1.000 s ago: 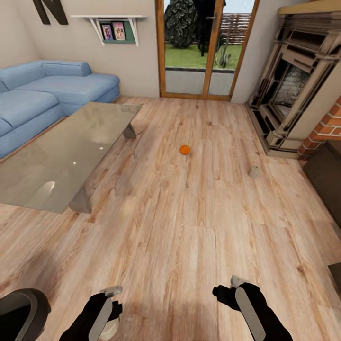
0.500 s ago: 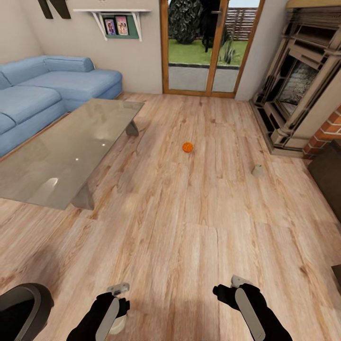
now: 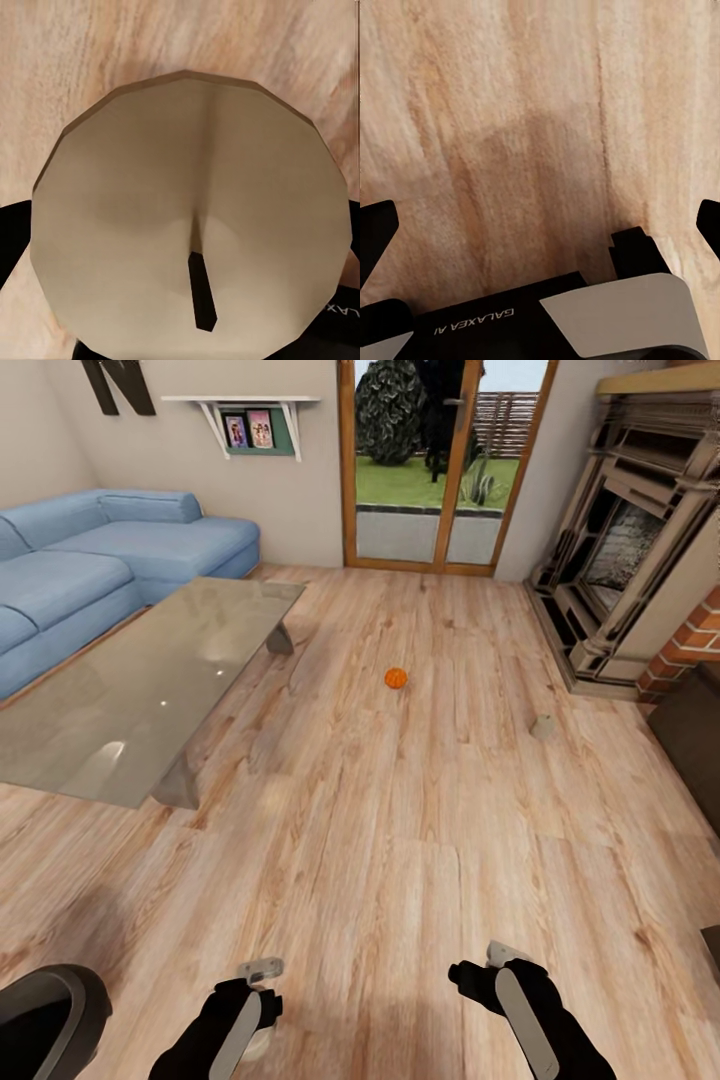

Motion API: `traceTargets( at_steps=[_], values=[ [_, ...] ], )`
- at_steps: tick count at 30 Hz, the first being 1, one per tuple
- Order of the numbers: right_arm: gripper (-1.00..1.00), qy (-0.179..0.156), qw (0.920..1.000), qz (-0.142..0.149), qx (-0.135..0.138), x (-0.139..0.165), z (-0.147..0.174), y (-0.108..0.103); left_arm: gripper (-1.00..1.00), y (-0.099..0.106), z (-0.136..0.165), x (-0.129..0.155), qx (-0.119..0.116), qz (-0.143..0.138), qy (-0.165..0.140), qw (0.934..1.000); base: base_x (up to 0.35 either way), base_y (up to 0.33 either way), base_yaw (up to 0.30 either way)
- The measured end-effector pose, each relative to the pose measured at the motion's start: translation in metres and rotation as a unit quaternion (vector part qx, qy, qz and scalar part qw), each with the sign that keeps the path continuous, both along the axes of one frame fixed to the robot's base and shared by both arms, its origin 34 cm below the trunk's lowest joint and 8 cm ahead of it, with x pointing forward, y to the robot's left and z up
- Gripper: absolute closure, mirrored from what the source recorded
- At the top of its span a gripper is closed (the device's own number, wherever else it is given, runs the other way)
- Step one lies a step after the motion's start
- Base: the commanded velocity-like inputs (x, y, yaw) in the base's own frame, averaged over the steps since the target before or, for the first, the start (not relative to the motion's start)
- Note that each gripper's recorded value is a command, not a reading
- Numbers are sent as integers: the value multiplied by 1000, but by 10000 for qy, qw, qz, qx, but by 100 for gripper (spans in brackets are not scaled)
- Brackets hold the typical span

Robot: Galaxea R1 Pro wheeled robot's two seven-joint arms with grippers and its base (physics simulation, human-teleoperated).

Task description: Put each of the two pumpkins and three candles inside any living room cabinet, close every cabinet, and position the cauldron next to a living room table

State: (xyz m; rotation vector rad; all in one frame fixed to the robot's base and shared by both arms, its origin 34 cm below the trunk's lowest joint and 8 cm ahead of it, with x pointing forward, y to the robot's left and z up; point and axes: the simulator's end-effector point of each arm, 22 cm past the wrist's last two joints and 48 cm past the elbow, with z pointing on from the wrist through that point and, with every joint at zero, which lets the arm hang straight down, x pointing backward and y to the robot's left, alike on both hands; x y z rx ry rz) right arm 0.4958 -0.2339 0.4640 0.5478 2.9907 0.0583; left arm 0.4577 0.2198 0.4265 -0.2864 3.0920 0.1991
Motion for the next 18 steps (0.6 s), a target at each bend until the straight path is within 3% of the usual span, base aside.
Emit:
traceTargets(
  at_steps=[6, 13, 18],
  values=[
    [-100, -48, 10000, 0, 2, 3, 4, 1, 100, 0, 3, 4, 11, -33, -70, 10000, 0, 0, 0],
    [-100, -111, 9999, -4, 11, 7, 8, 2, 100, 0, 8, 19, 43, 37, -387, 9992, 0, 0, 0],
    [-100, -152, 9999, -3, 6, 9, 11, 1, 100, -9, 11, 24, 23, -156, -464, 9988, 0, 0, 55]
  ],
)
